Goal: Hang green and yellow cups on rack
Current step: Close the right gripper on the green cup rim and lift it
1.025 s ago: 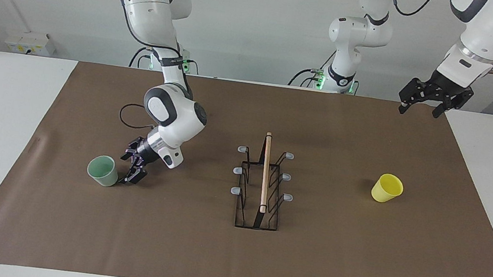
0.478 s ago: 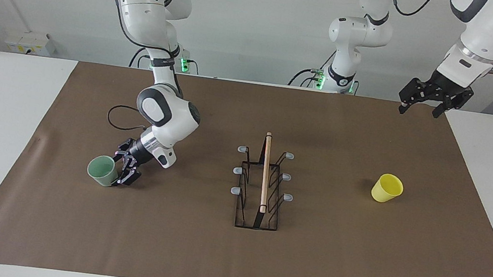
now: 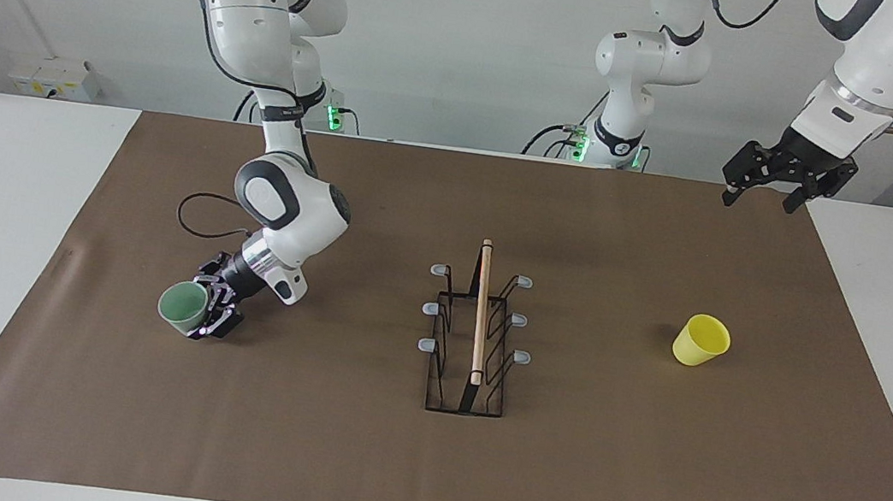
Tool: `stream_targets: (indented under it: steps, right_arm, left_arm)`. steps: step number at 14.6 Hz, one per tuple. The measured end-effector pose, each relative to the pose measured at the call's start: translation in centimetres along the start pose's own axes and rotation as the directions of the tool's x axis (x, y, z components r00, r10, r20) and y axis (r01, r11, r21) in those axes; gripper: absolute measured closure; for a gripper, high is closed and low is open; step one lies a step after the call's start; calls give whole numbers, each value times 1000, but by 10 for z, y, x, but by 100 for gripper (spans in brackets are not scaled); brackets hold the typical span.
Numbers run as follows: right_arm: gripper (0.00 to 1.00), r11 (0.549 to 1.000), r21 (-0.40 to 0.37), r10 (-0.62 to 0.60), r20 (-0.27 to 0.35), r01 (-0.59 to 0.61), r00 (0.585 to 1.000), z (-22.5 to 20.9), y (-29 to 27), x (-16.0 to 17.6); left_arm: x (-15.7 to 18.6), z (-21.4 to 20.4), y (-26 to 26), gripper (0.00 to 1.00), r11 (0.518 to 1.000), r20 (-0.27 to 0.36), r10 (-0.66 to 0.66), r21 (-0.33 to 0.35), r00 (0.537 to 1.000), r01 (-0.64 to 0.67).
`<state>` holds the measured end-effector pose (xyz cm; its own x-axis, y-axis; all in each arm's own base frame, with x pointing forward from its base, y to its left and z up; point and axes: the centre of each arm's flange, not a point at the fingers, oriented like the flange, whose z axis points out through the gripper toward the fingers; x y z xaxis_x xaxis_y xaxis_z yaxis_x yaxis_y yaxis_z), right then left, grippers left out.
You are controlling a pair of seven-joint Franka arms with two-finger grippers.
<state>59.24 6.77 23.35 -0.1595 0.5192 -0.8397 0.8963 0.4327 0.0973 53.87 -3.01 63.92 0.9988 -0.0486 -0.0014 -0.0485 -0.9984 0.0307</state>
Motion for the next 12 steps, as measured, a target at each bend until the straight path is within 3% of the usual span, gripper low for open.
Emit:
stream_targets:
  steps: [2,9,12]
  right_arm:
    - [30,1000,-7,-9,8,9,1000,3,-1,-2]
    - [32,1000,-21,-9,14,10,1000,-3,1,-5]
    - [32,996,24,84,-44,-83,996,-21,6,-22]
  left_arm:
    - [0,0,0,0,1000,0,0,0,1000,0]
    - [0,0,0,0,1000,0,0,0,1000,0]
    - [0,0,0,0,1000,0,0,0,1000,0]
